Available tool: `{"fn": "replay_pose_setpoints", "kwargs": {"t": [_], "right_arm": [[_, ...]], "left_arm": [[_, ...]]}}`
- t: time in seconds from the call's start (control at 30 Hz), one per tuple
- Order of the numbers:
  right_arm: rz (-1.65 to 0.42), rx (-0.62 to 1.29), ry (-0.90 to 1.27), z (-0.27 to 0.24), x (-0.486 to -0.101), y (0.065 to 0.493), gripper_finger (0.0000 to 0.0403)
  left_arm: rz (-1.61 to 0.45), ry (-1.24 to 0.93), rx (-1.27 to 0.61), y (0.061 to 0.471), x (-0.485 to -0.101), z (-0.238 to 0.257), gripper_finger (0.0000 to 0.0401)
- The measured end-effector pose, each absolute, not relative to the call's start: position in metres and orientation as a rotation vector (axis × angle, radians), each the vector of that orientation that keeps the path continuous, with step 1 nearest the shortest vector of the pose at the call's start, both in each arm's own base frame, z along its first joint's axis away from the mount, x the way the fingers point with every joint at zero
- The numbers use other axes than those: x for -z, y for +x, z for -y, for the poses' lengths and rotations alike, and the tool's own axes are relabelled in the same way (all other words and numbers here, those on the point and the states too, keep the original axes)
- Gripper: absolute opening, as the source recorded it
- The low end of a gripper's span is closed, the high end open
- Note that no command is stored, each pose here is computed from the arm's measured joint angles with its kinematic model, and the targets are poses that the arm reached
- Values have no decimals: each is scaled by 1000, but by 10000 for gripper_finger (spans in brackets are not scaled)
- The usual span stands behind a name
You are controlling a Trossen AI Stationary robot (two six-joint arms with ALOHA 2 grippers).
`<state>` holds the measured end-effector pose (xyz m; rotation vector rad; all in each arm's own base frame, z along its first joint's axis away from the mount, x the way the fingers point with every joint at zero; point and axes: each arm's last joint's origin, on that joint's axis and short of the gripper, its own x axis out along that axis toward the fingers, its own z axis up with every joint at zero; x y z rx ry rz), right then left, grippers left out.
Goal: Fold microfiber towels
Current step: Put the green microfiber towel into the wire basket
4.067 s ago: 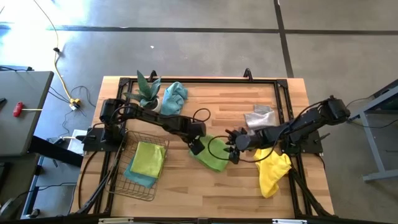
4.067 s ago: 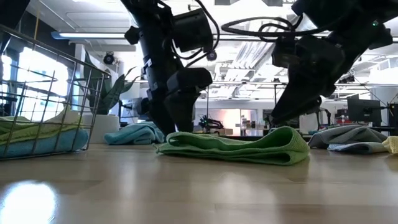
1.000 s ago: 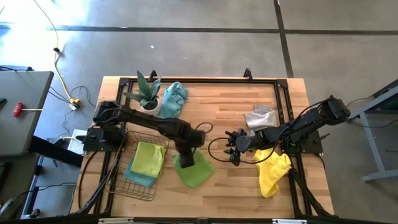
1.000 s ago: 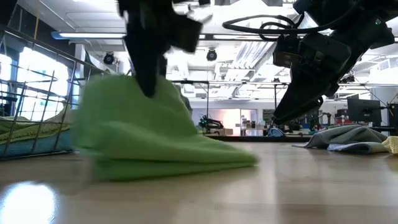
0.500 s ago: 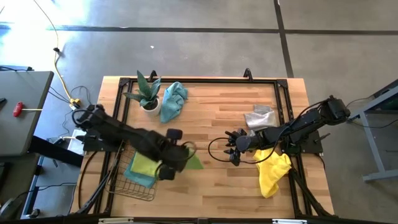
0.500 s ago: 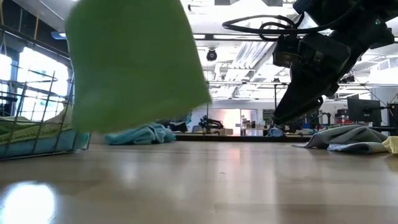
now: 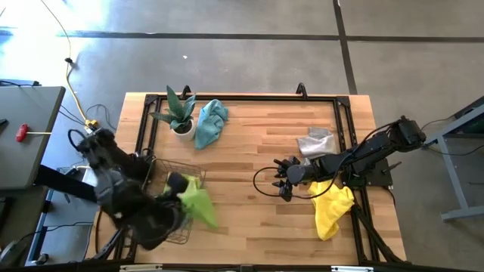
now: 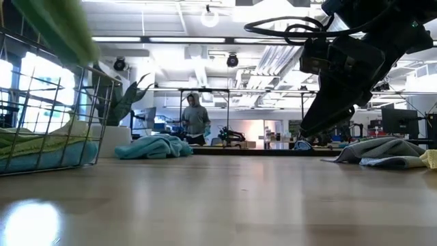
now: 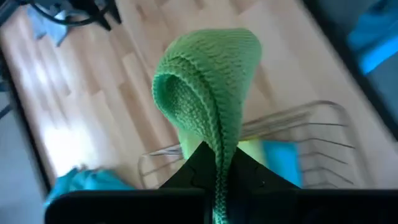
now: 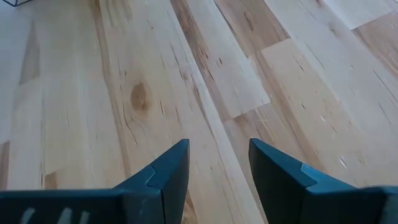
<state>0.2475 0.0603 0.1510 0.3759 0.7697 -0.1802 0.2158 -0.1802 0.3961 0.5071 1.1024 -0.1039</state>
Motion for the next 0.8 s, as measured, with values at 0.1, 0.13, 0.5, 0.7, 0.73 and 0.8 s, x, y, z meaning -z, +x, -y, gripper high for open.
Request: {"fn": "replay_pose_setpoints", "kwargs": {"t": [0.1,0.13,0.5,0.7,0.73,0.8], "right_arm": [[-771,181,375,-60,-151,247,158],[-771,180,376,-60,-151,247,158],[-771,181,376,-60,-151,247,158],[-771,180,376,-60,-151,247,158],[-770,180,376,-60,-151,247,158],[-770,180,376,-60,-151,247,158]], "left_arm": [[-1038,419,135,196,-414,184,6],[-1025,397,139,191,-417,186,6],[-1048,202,139,169,-420,194,6],[-1183,123,117,164,-398,193,6],[-1205,101,103,163,-394,192,6],[-1246,69,76,160,-386,189,8]]}}
